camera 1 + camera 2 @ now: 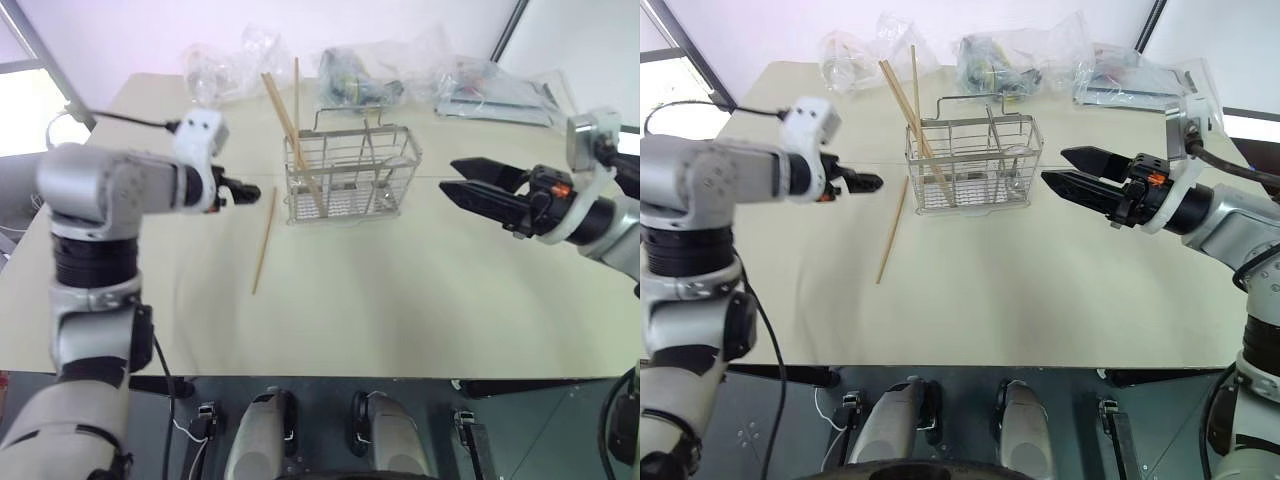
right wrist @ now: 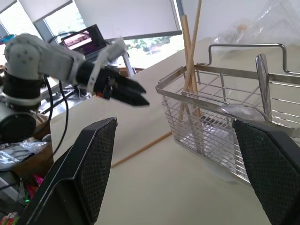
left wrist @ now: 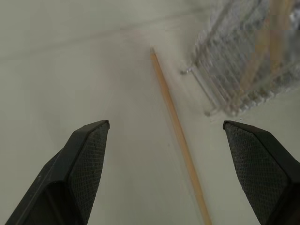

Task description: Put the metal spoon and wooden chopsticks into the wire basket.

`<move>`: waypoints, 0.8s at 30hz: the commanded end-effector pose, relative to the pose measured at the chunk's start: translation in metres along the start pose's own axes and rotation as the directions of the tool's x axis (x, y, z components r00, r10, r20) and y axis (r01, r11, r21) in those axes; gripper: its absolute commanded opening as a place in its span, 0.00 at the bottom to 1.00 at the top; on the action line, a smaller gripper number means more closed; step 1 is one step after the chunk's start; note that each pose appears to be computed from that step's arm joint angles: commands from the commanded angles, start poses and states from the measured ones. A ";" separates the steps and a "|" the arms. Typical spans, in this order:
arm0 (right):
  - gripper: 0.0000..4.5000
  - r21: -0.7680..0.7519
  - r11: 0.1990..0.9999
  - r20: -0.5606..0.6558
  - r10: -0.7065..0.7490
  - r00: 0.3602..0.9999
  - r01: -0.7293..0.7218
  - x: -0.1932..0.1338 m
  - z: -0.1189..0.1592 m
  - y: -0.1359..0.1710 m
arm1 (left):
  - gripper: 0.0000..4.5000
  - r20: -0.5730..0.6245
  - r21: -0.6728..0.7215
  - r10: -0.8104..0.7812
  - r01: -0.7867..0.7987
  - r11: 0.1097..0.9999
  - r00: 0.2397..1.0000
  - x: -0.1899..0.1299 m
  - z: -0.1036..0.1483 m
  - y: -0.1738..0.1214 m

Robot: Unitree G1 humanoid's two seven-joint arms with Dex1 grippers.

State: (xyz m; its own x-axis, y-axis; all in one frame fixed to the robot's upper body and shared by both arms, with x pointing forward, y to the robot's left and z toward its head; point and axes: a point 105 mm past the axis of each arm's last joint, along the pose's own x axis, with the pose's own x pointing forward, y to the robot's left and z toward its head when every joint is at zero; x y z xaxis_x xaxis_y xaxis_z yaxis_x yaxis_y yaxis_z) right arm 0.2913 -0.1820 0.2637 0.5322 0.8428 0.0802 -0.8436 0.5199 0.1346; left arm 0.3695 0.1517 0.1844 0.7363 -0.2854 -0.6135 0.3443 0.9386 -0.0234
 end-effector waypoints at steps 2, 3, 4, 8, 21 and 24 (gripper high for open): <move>0.90 -0.040 0.999 0.035 -0.010 0.999 0.011 -0.004 0.010 0.005 | 0.91 -0.010 -0.043 0.062 -0.063 0.997 0.998 0.008 0.001 0.002; 0.90 -0.040 0.999 0.037 -0.020 0.999 0.022 -0.006 0.009 0.005 | 0.91 -0.015 -0.055 0.069 -0.069 0.996 0.998 0.015 0.001 0.001; 0.90 -0.037 0.999 0.041 -0.029 0.999 0.030 -0.007 0.009 0.004 | 0.91 -0.019 -0.067 0.067 -0.068 0.995 0.998 0.020 0.002 0.000; 0.90 -0.031 0.998 0.059 -0.051 0.997 0.053 -0.009 0.007 0.006 | 0.91 -0.045 -0.085 0.076 -0.080 0.993 0.996 0.040 0.001 0.000; 0.90 -0.059 0.996 0.024 -0.059 0.998 0.061 -0.021 0.001 0.017 | 0.50 -0.083 -0.069 0.030 -0.035 0.997 0.996 0.078 0.007 -0.007; 0.90 -0.065 0.996 0.016 -0.062 0.998 0.063 -0.022 0.001 0.016 | 0.18 -0.083 -0.078 0.021 -0.028 0.997 0.996 0.078 0.009 -0.008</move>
State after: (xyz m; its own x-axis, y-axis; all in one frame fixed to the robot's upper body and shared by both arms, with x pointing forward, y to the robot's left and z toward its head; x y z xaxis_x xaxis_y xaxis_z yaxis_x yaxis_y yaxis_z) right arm 0.2724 -0.1906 0.2520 0.5929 0.8030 0.0608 -0.8023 0.5824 0.1310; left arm 0.4298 0.1302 0.1421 0.7050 -0.2052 -0.6789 0.2469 0.9684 -0.0363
